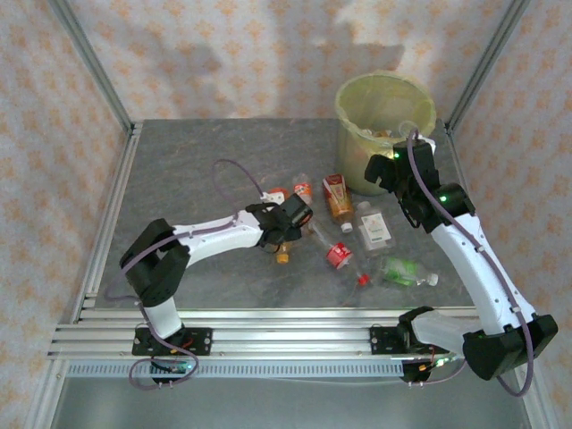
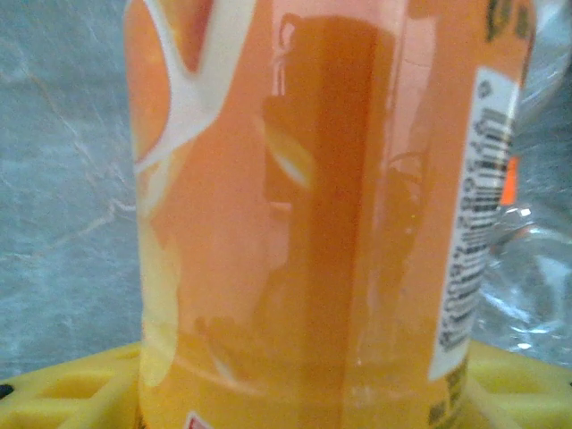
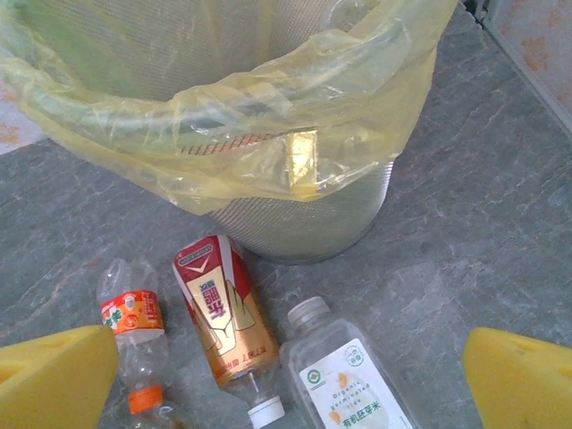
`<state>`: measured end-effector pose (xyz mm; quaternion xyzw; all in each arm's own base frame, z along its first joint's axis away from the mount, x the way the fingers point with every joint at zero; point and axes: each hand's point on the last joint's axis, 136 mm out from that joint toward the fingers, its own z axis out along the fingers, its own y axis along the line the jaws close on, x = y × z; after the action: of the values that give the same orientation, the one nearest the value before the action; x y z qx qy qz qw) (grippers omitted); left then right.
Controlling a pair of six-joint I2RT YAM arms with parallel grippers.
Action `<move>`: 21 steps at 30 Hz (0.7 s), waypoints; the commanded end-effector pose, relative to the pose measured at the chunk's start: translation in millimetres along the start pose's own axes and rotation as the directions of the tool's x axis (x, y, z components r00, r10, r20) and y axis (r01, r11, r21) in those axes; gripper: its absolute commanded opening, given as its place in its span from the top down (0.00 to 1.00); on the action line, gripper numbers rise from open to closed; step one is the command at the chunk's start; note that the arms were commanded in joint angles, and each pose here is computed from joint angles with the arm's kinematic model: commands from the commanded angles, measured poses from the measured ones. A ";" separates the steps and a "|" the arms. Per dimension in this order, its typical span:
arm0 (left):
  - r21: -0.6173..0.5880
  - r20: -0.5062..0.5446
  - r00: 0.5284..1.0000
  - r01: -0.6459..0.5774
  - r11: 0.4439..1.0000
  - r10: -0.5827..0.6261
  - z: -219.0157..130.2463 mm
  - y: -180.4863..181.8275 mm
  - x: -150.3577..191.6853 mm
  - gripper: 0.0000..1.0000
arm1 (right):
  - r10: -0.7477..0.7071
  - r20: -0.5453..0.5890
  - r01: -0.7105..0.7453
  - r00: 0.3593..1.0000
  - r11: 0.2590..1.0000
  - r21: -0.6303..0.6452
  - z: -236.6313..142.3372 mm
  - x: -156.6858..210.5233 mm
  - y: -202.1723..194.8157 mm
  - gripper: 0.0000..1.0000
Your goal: Put the plastic bottles in the bin
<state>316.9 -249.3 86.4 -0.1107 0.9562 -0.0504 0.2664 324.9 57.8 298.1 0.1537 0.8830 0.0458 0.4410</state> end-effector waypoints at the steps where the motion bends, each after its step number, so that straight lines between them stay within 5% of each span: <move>1: -0.040 0.100 0.992 -0.075 0.996 0.078 -17.1 13.0 -17.5 0.33 | 0.013 0.010 -0.013 1.000 0.998 -0.058 -3.2 -6.1 12.1 0.01; 9: 0.086 0.257 0.943 -0.239 0.967 0.210 -52.6 -9.3 -55.0 0.33 | 0.055 -0.046 -0.067 0.997 0.941 -0.331 -10.9 -7.5 64.5 0.01; 16: 0.367 0.388 0.890 -0.387 0.846 0.239 -100.2 -52.2 -82.9 0.33 | 0.090 -0.141 -0.160 0.986 0.754 -0.637 -31.3 -11.5 128.3 0.01; 21: 0.481 0.429 0.879 -0.417 0.771 0.208 -128.0 -69.4 -96.7 0.33 | 0.102 -0.193 -0.212 0.976 0.663 -0.718 -27.0 -10.3 151.8 0.01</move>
<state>345.2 -269.3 219.9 0.0821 0.8751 -0.2055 0.4304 345.6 177.4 338.7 0.0610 0.8314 0.3741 0.4064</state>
